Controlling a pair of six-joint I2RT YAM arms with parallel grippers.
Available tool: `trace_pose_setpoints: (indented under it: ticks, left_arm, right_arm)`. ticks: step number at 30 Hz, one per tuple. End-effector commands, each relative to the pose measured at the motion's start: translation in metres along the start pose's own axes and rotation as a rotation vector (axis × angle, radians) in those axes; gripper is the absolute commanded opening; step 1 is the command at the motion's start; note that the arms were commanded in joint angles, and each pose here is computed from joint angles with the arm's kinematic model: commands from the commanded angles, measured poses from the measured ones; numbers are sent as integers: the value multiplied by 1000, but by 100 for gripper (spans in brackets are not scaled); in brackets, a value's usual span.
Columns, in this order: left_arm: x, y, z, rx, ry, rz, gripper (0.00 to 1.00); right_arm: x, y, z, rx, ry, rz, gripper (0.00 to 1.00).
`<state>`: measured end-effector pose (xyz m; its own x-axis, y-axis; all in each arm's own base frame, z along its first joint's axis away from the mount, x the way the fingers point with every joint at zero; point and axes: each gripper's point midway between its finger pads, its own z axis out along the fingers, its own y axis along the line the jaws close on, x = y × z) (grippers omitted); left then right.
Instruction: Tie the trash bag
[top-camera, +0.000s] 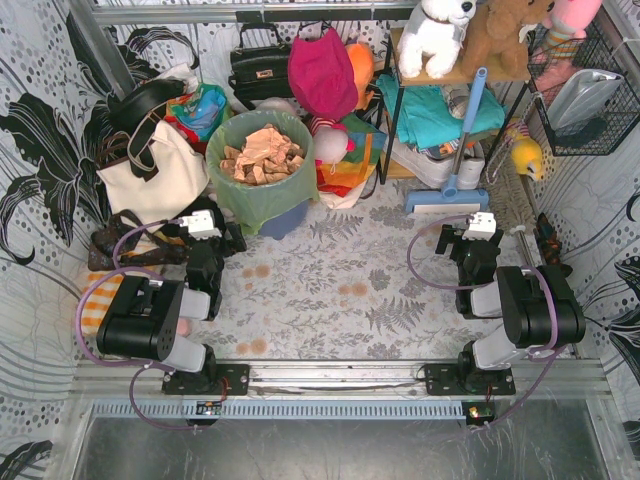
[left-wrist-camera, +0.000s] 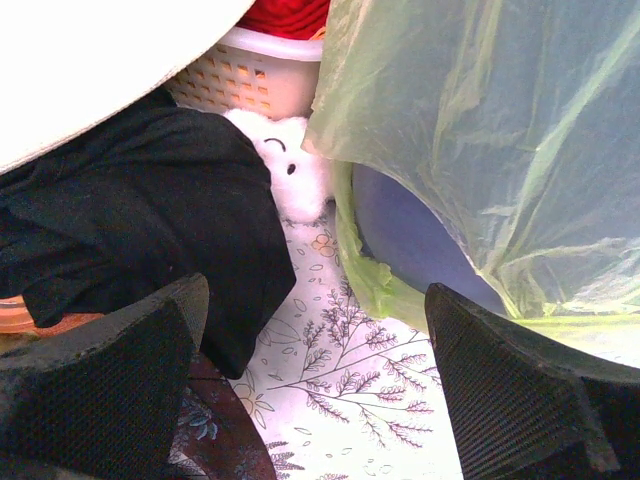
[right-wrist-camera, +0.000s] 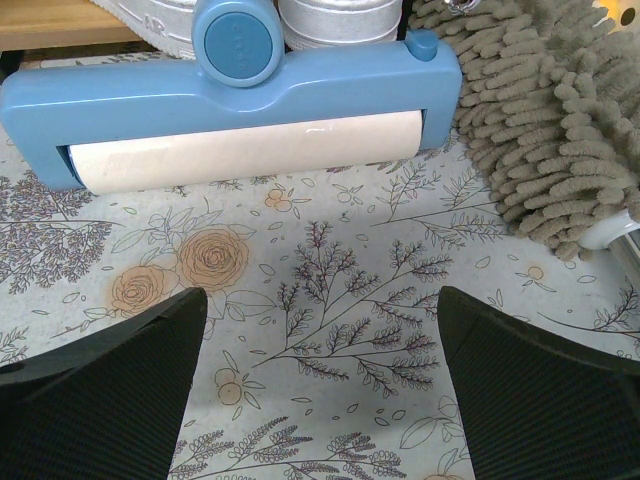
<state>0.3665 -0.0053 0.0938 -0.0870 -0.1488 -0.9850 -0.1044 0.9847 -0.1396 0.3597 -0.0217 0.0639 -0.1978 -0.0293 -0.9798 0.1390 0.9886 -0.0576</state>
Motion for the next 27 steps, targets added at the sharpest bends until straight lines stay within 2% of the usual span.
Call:
trace_pose_setpoints:
  ticks: [1, 8, 12, 15, 19, 24, 27]
  left_arm:
    - [-19, 6, 5, -38, -55, -16, 98]
    - [-50, 12, -2, -122, -76, -33, 98]
    - [-67, 14, -4, -200, -57, -110, 98]
    - [-86, 8, -8, -240, -60, -157, 98]
    - [-111, 7, -12, -317, -25, -257, 98]
    - [-141, -3, -17, -313, 44, -251, 98]
    - [-163, -9, -18, -292, 48, -248, 98]
  right_arm:
    - [-11, -2, 3, 6, -39, 0, 97]
    - [-35, -11, 3, 56, 10, 6, 97]
    - [-52, -18, -3, 89, 15, 23, 97]
    - [-66, -24, -7, 141, 63, 98, 97]
    - [-99, -9, -12, 50, 69, 115, 97]
    - [-145, 23, -23, -103, 74, 295, 97]
    - [-156, 30, -27, -98, 111, 466, 99]
